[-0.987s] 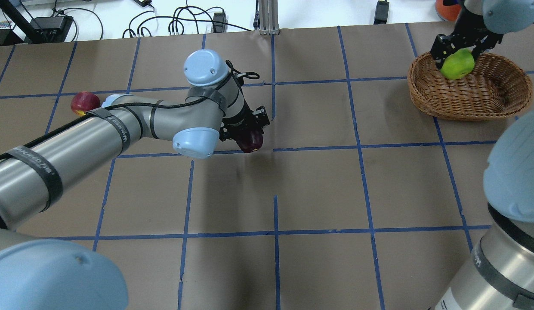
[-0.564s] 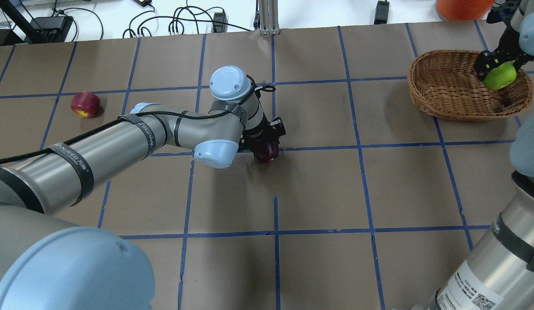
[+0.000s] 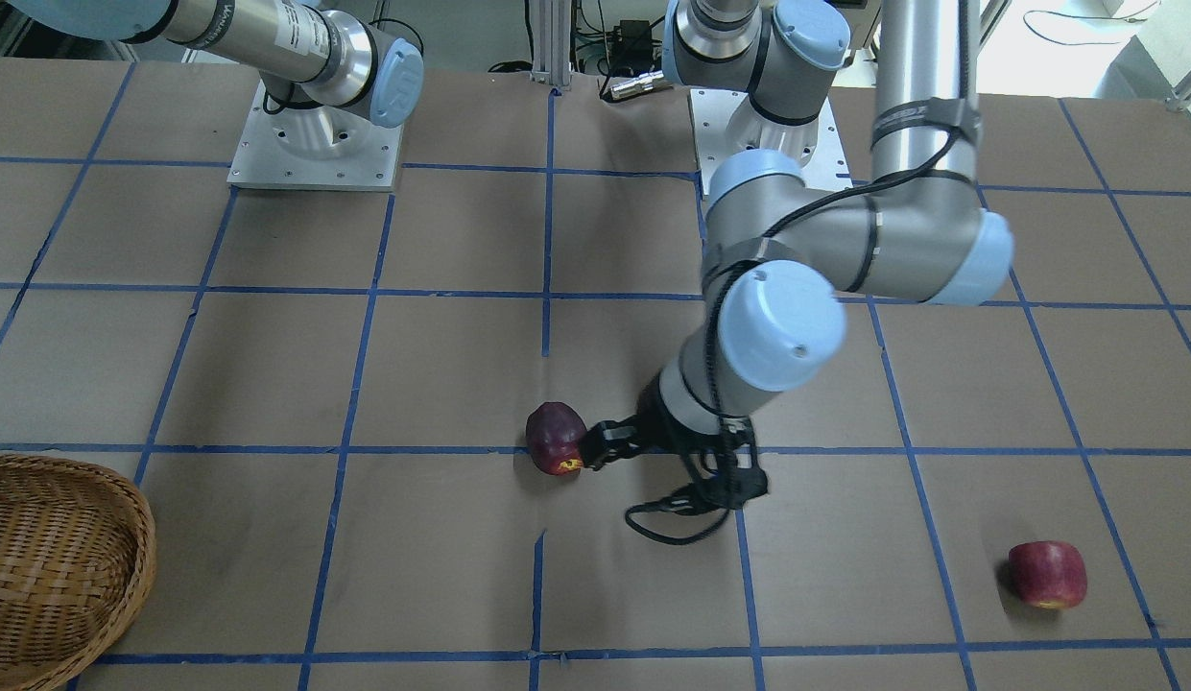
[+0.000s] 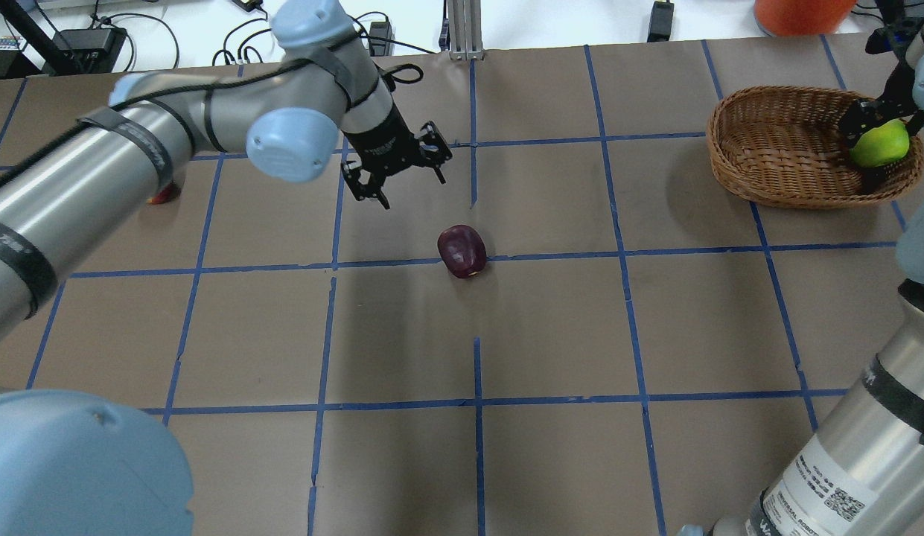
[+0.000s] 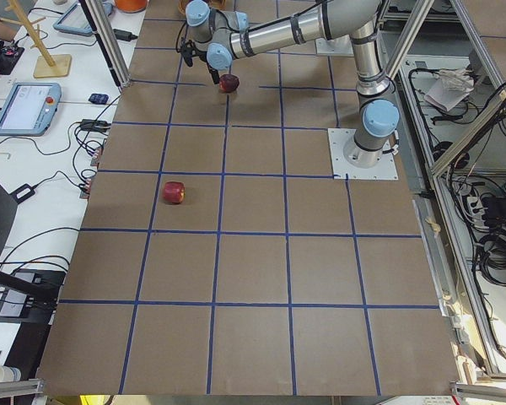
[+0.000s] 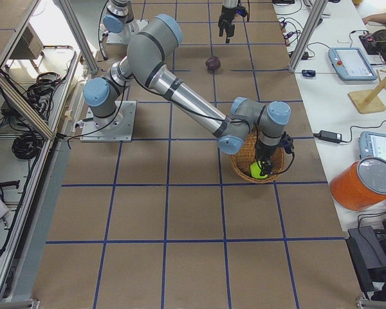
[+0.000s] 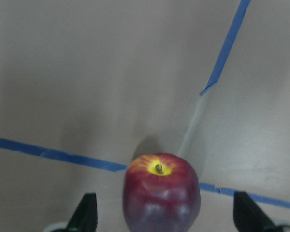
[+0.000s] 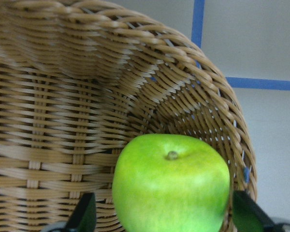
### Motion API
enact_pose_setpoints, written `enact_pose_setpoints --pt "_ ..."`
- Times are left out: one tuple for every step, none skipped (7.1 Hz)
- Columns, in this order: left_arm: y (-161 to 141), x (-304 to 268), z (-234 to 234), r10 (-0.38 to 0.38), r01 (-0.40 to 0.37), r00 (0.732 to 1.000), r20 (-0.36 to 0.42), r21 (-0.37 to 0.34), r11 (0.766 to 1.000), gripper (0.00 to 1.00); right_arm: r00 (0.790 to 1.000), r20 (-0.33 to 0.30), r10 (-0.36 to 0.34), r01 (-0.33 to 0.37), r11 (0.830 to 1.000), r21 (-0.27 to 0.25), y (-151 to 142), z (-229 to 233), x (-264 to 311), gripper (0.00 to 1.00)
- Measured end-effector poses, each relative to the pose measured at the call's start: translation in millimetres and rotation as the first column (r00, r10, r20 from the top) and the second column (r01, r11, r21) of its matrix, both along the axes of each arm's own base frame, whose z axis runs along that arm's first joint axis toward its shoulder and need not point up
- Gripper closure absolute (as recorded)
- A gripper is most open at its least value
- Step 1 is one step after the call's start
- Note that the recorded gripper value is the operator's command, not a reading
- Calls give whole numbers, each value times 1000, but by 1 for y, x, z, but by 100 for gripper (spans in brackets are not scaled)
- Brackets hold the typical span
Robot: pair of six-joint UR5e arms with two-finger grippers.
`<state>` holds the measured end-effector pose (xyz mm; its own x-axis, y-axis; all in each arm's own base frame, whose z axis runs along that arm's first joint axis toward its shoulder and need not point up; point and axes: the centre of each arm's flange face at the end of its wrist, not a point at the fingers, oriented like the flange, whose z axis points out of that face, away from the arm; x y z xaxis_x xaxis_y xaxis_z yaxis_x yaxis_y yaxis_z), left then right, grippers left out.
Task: Put all apples into basket
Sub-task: 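Release dark red apple mid-table with left gripper while right gripper returns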
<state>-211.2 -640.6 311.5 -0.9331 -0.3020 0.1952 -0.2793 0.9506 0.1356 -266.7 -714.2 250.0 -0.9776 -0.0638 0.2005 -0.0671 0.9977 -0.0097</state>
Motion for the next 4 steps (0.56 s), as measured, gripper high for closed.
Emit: enact_pose_setpoints --pt "-27 61 19 -52 53 999 15 -18 998 0 1000 5 22 -22 1000 -2 -1 20 19 0" --pt "-44 114 25 -153 157 985 77 -40 987 0 997 24 69 -70 997 19 -1 51 61 0" --pt "-55 163 21 -292 301 941 172 -32 953 0 991 77 112 -116 992 49 4 84 125 0" --pt "-64 217 11 -404 421 883 239 -20 907 0 978 166 130 -145 986 78 13 105 199 0"
